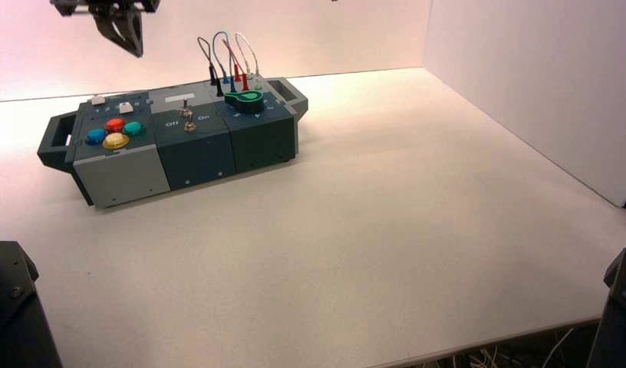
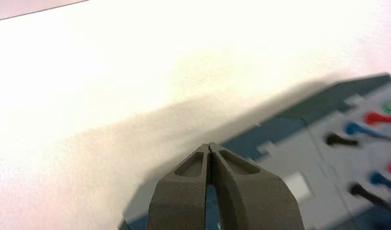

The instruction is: Move the box closer.

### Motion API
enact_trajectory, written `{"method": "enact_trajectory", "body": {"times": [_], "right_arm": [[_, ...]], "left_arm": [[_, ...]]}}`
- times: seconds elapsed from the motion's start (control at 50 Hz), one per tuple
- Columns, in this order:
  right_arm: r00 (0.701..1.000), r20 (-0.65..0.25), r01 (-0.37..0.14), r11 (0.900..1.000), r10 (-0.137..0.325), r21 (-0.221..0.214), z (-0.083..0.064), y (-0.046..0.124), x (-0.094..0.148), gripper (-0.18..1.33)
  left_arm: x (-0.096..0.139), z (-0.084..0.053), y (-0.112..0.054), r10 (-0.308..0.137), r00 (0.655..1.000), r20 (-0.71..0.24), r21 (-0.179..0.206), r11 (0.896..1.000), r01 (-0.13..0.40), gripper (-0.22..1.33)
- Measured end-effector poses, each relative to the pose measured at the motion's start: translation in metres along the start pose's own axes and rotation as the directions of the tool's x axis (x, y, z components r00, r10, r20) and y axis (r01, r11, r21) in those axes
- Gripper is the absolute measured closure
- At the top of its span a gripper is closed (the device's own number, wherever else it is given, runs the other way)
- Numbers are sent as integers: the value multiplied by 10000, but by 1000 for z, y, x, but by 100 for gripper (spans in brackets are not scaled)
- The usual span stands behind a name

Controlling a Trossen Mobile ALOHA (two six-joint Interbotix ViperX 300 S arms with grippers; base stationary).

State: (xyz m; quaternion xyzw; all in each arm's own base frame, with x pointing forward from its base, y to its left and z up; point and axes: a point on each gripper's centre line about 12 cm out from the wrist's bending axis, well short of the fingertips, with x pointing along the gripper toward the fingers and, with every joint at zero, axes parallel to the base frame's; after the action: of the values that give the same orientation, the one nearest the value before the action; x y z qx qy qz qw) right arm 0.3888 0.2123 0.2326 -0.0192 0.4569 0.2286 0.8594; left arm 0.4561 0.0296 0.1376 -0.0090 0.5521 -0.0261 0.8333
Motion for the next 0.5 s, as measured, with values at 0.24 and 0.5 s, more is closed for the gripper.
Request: {"method": "enact_trajectory", "body": {"times": [0.24,0.5], "right_arm": [[10000,-63,61,10000,-61,40,1,-4,4,128],[9998,-63,192,9996,-191,183,2,-13,5,128]], "left_arm": [[29,6,1,-582,9982,-175,-270,9980,577,128],[49,-3,-3,-958,9939,-539,-507,9944,931,128]]}}
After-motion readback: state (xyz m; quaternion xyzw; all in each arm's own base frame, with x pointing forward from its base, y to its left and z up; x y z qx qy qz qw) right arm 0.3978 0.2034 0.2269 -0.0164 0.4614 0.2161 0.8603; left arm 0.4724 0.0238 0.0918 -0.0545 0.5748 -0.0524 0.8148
